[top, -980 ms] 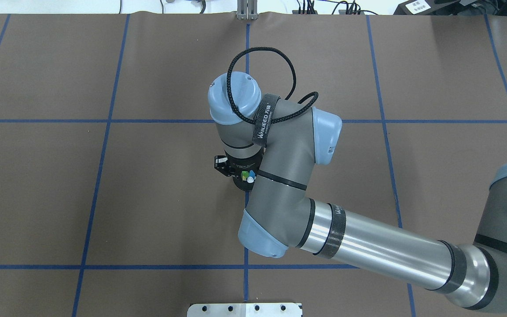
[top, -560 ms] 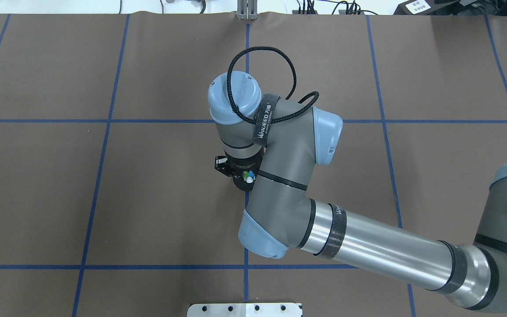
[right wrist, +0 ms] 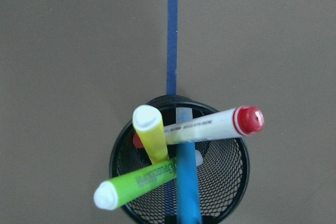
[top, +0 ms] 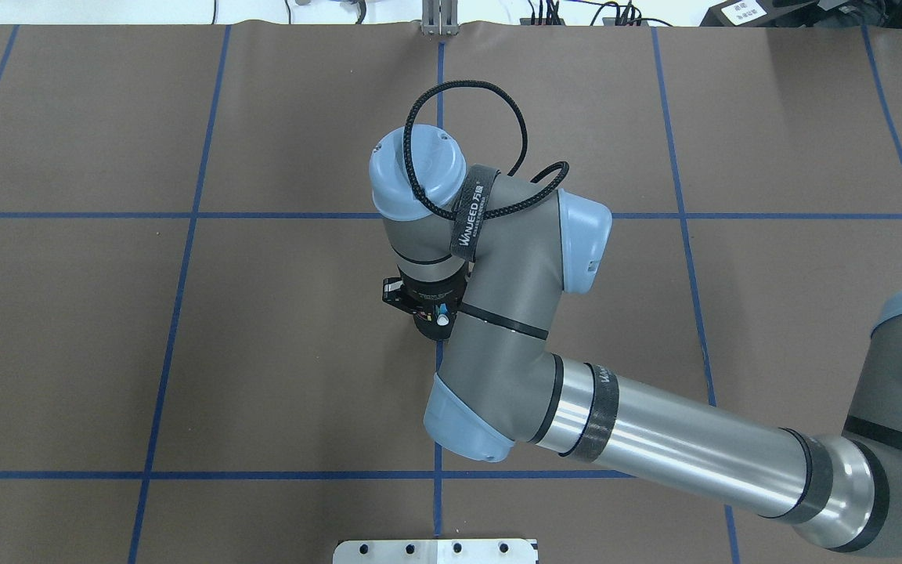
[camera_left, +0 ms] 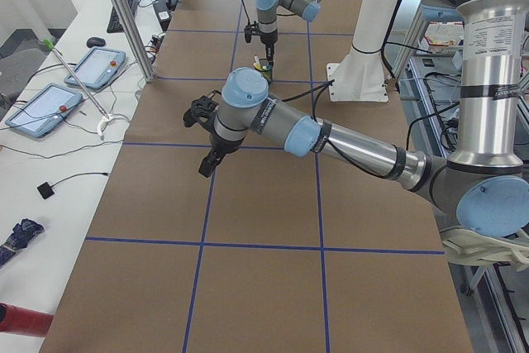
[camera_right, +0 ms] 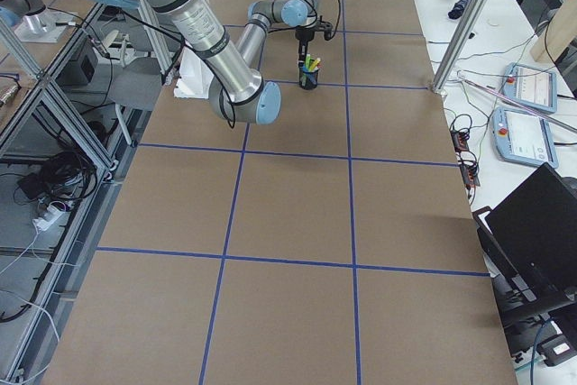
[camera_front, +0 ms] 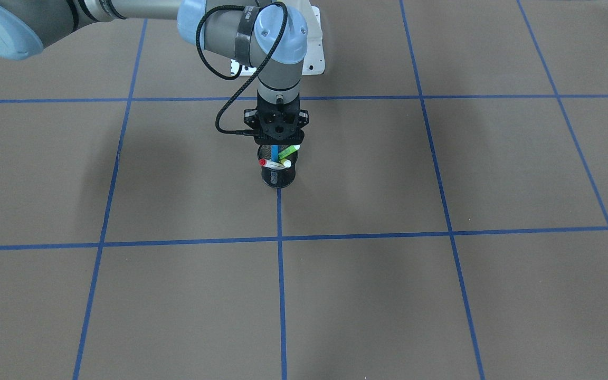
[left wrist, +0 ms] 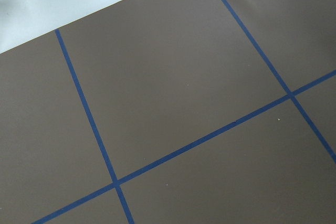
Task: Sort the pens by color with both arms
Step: 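Lift the blue pen out of the cup and carry it farther away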
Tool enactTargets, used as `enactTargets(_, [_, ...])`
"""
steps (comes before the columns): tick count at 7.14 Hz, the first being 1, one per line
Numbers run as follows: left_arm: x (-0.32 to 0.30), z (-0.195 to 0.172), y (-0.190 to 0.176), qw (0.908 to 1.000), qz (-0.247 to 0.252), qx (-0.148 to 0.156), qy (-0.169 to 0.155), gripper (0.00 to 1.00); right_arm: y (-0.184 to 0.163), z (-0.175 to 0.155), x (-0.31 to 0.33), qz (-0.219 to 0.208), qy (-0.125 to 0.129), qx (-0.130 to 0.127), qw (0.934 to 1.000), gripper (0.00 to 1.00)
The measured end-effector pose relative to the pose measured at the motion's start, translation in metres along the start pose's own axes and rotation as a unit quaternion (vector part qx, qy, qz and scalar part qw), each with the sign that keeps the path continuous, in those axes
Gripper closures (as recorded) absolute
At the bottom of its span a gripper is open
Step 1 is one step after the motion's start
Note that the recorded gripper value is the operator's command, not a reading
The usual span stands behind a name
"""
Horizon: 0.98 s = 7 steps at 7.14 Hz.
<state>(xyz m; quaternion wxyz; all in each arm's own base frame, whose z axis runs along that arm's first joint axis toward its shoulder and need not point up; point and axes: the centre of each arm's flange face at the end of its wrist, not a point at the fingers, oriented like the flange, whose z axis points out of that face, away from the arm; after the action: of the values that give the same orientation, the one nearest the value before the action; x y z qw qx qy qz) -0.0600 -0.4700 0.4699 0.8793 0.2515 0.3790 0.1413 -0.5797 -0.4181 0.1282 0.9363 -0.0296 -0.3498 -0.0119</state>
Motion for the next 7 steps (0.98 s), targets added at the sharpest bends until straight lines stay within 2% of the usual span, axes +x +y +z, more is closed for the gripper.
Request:
enactTargets(2, [0.0,0.0,0.0,1.0,0.0,0.0,0.0,0.0,0.013,-0.041,0.01,0.001,0.001,0.011,0.9999,1.0])
enactTargets(3, [0.0,0.0,0.0,1.0,0.0,0.0,0.0,0.0,0.019,-0.067,0.018,0.002,-0.001,0.027,0.9996,1.0])
enactTargets(5, [0.001,0.0,-0.001,1.0,0.0,0.0,0.001,0.0,0.012,-0.119,0.04,0.011,-0.015,0.069,0.9974,1.0])
enactTargets(7, [0.001,0.0,-0.001,1.0,0.0,0.0,0.001,0.0,-0.005,-0.159,0.063,0.025,-0.023,0.131,0.9909,1.0])
